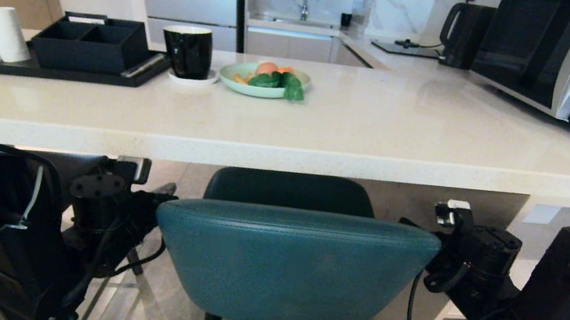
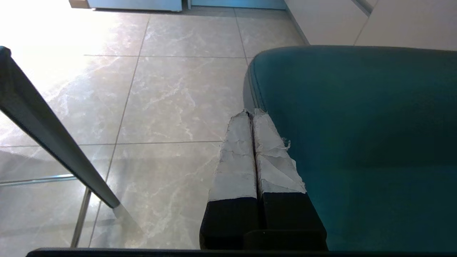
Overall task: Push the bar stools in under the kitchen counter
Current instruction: Pull the blue chair out from under the dining table
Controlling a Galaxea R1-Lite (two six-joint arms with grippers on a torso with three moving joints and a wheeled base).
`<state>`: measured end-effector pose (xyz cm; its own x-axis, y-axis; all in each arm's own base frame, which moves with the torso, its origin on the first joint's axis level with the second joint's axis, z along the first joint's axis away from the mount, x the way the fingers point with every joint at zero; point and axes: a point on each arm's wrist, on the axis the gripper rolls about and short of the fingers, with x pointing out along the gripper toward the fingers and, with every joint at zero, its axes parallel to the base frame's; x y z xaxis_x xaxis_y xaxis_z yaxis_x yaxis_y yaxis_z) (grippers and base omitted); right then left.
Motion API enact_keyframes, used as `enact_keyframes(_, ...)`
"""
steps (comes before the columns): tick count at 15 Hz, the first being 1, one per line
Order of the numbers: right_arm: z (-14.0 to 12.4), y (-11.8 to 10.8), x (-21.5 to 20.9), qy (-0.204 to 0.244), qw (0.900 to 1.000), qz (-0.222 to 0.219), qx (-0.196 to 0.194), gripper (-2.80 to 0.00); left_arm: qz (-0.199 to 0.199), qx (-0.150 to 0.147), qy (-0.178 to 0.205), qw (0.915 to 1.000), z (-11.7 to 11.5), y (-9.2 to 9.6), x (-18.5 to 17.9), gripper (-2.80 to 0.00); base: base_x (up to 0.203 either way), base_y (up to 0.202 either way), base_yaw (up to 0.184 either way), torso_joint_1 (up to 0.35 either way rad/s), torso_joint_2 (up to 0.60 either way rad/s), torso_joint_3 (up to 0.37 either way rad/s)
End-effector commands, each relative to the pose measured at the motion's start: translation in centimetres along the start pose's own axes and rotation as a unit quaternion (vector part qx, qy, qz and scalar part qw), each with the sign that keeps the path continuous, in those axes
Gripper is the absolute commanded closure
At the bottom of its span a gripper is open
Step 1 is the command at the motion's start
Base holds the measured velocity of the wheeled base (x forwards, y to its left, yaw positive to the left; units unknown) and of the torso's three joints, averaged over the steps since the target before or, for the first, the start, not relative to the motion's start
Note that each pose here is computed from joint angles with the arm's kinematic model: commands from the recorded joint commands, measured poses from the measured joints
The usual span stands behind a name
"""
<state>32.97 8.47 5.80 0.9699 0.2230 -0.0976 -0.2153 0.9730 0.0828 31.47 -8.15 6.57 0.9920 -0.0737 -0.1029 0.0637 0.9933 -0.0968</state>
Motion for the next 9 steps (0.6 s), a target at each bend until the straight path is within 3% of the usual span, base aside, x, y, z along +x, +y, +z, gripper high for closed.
enact_keyframes(1, 0.4, 0.1, 0.4, -0.015, 1.0, 0.0, 0.001, 0.0, -0.005, -0.001, -0.003, 1.0, 0.0, -0.3, 0.0, 0.0, 0.0, 0.0, 0.0, 0.0, 0.0, 0.0)
enact_keyframes(4, 1.5, 1.2, 1.0, -0.04, 0.999, 0.013, 0.018, 0.0, -0.016, 0.001, -0.003, 0.9999, -0.2, -1.7, -0.2, 0.0, 0.0, 0.0, 0.0, 0.0, 0.0, 0.0)
enact_keyframes(6, 1.1, 1.9, 0.8, -0.034, 0.999, 0.009, 0.018, 0.0, -0.017, -0.001, -0.017, 0.9997, 0.2, -2.7, 0.0, 0.0, 0.0, 0.0, 0.0, 0.0, 0.0, 0.0)
enact_keyframes(9, 0.4, 1.9, 0.3, -0.017, 1.0, 0.002, 0.017, 0.0, -0.017, 0.005, 0.005, 0.9998, -0.8, -2.9, -0.5, 0.0, 0.0, 0.0, 0.0, 0.0, 0.0, 0.0)
